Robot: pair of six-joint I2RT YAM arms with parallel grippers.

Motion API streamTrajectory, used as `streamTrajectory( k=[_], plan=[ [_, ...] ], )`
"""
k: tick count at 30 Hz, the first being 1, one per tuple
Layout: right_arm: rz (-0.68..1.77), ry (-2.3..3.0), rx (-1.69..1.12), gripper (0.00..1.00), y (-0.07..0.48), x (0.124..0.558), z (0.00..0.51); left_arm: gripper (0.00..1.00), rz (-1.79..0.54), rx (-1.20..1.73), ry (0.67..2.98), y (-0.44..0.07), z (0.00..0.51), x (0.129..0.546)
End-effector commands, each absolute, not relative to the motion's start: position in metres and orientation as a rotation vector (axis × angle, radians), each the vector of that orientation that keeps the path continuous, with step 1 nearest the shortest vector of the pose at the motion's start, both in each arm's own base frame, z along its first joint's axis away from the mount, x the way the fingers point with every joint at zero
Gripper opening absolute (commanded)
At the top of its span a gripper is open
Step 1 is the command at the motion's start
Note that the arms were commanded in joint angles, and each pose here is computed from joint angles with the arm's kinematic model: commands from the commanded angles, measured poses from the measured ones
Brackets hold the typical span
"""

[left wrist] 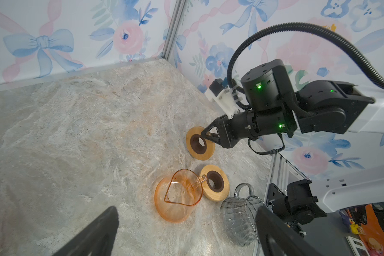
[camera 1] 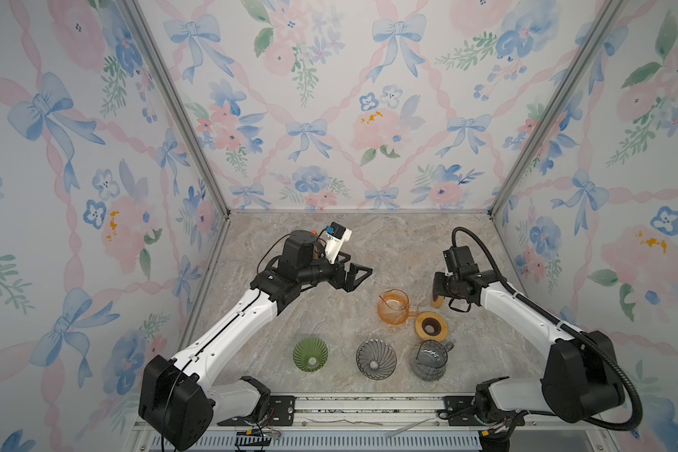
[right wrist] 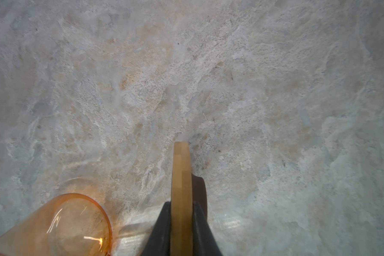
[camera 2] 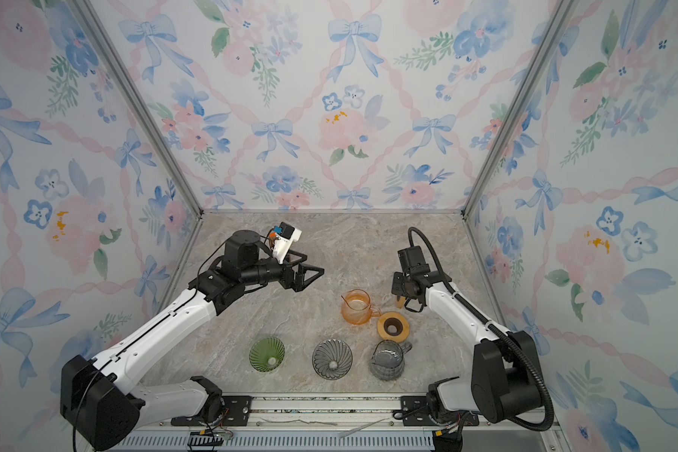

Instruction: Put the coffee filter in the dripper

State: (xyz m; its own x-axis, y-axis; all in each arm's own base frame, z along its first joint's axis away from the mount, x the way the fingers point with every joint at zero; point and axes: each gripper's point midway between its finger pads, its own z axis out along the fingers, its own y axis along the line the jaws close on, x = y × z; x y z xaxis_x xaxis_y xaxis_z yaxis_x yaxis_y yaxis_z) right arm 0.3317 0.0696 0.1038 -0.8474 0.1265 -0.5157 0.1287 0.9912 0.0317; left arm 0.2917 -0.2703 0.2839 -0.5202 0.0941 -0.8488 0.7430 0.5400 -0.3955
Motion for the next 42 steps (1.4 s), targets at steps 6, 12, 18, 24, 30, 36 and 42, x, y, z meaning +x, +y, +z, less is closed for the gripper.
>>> streamTrajectory(
  k=[6,12,18,24,30,36,42],
  plan=[
    [-0.174,2.629,0.100,0.19,0.069,0.328,0.100,0.98,-0.999,0.703,1.921,-0.266,0.293,0.284],
    [-0.165,2.645,0.079,0.23,0.075,0.327,0.094,0.98,-1.000,0.704,1.912,-0.266,0.296,0.283],
    [-0.159,2.655,0.061,0.25,0.080,0.326,0.089,0.98,-0.998,0.705,1.911,-0.265,0.296,0.282],
    [-0.175,2.646,0.063,0.20,0.079,0.326,0.091,0.98,-0.999,0.705,1.912,-0.265,0.295,0.282],
    [-0.197,2.586,0.100,0.17,0.072,0.328,0.109,0.98,-0.999,0.706,1.909,-0.265,0.296,0.281],
    [-0.093,2.510,0.121,0.16,0.074,0.331,0.142,0.98,-1.001,0.707,1.908,-0.265,0.296,0.281],
    [0.157,2.445,0.140,0.17,0.086,0.323,0.174,0.98,-1.005,0.712,1.906,-0.266,0.296,0.280]
  ],
)
